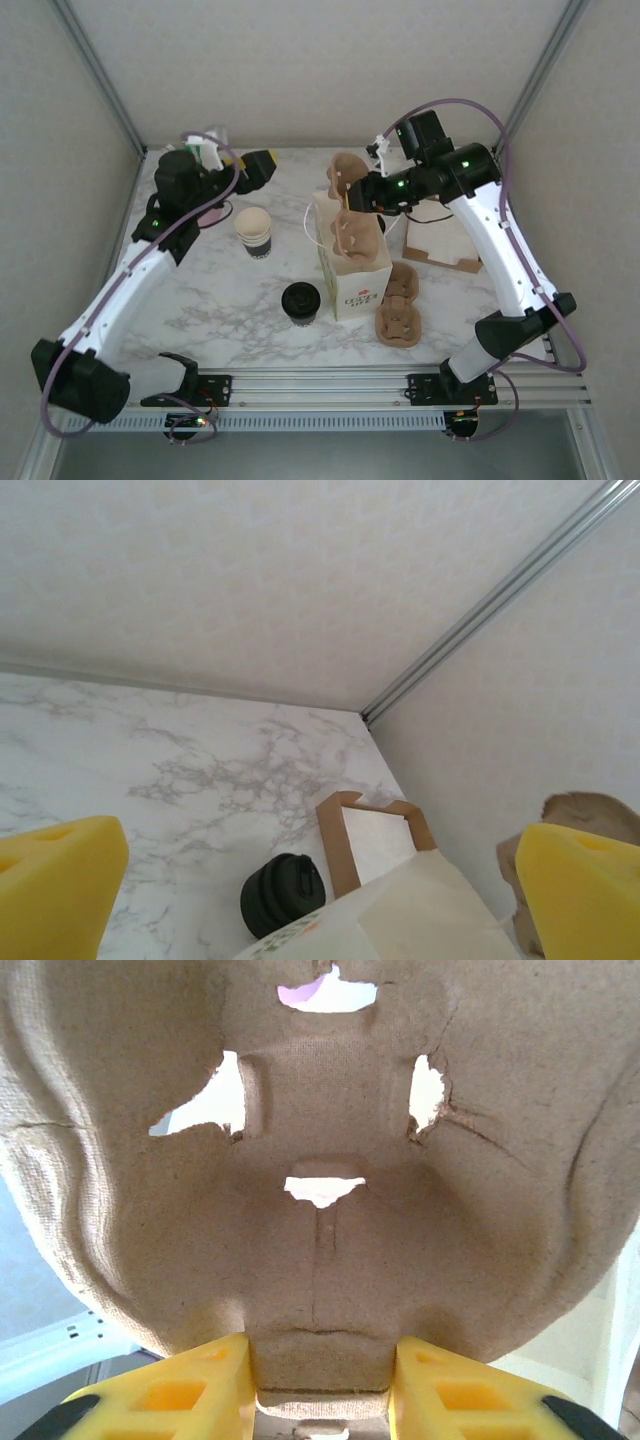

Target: Pack the takeout coffee

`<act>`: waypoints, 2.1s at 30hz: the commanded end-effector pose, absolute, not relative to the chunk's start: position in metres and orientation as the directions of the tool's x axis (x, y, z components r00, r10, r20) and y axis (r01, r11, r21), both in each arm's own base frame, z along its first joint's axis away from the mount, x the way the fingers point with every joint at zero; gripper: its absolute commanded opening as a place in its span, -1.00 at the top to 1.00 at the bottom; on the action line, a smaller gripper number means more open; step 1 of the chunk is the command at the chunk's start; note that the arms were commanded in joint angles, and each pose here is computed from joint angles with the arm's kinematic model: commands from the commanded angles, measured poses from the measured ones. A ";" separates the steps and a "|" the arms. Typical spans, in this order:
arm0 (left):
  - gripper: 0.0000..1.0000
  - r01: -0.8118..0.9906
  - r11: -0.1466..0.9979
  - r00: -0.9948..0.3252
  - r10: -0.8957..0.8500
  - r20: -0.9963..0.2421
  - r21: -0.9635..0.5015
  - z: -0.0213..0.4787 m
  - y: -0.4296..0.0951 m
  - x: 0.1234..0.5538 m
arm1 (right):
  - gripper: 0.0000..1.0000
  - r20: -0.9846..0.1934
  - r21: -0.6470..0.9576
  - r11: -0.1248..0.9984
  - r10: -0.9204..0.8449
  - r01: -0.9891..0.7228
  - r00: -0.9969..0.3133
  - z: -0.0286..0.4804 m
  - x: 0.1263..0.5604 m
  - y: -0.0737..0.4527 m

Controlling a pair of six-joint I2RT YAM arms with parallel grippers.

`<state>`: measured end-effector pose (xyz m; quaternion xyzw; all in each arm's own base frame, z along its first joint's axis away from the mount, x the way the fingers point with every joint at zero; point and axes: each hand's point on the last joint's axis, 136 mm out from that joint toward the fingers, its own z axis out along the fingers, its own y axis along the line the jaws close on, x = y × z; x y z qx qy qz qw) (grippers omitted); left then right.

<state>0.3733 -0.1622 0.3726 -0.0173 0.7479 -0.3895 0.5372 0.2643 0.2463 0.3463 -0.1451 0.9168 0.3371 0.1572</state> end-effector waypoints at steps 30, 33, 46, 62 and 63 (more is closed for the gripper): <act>-0.25 0.660 0.431 -0.605 -0.181 -0.776 -0.615 0.355 -0.262 0.261 | 0.29 -0.279 0.487 0.788 -0.267 -0.376 -0.922 0.314 0.256 0.248; -0.12 0.660 0.431 -0.606 -0.178 -0.775 -0.615 0.354 -0.264 0.262 | 0.29 -0.276 0.482 0.791 -0.270 -0.376 -0.922 0.313 0.256 0.249; 0.78 0.615 0.469 -0.634 -0.185 -0.751 -0.634 0.336 -0.266 0.273 | 0.30 -0.243 0.444 0.814 -0.293 -0.375 -0.925 0.296 0.254 0.250; 0.98 0.580 0.510 -0.639 -0.199 -0.743 -0.635 0.325 -0.259 0.276 | 0.31 -0.217 0.378 0.853 -0.296 -0.360 -0.930 0.281 0.262 0.245; 0.99 0.581 0.510 -0.639 -0.198 -0.743 -0.635 0.325 -0.259 0.276 | 0.31 -0.223 0.378 0.853 -0.293 -0.360 -0.930 0.283 0.263 0.246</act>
